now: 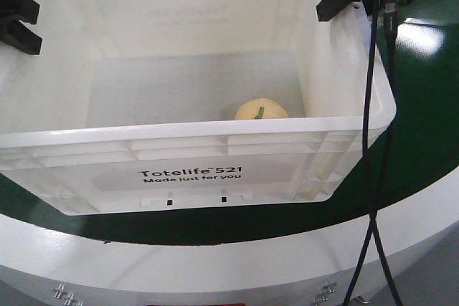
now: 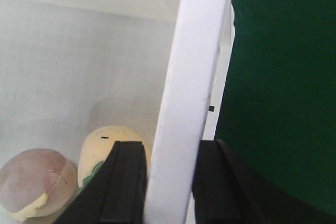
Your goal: Place moving items into box and shelve
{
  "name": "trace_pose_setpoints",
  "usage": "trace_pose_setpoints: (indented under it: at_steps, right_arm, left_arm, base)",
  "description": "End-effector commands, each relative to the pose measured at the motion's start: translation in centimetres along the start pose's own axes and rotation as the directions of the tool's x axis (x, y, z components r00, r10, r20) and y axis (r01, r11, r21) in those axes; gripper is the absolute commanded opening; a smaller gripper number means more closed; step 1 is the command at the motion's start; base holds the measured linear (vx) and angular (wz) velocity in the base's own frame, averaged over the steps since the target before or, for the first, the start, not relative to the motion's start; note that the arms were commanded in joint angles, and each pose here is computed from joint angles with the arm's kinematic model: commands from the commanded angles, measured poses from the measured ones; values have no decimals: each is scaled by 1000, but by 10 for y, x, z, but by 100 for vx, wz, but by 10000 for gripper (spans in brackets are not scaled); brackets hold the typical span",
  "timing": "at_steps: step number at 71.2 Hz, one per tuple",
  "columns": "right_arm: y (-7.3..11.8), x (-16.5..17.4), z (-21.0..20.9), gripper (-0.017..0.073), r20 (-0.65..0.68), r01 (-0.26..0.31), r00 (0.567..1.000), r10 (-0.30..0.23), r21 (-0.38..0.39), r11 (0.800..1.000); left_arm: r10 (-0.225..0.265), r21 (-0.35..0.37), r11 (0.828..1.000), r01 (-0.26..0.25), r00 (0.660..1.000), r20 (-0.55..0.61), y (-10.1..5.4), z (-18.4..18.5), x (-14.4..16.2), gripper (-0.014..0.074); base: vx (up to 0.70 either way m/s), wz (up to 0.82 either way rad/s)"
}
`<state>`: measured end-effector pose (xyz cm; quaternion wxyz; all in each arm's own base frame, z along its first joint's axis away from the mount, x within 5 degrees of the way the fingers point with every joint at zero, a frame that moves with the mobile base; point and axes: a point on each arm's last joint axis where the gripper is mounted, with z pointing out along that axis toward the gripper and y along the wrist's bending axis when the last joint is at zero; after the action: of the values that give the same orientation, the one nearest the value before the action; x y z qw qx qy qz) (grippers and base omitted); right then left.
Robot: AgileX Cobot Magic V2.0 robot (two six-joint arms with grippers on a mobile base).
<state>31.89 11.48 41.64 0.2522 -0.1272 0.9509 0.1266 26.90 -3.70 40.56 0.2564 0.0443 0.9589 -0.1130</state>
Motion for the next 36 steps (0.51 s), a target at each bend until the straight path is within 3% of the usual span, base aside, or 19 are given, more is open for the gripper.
trace_pose_setpoints:
  at_steps: [1, 36]
  right_arm:
    - [14, -1, -41, -12, 127, 22, 992, -11, -88, 996]
    - [14, -1, -41, -12, 127, 22, 992, -11, -87, 996]
  left_arm:
    - [13, 81, 996, -27, 985, 173, -15, -29, -8, -17]
    - [13, 81, 996, -27, 985, 172, -15, -28, -8, -17]
  base:
    - [0, 0]
    - [-6, 3]
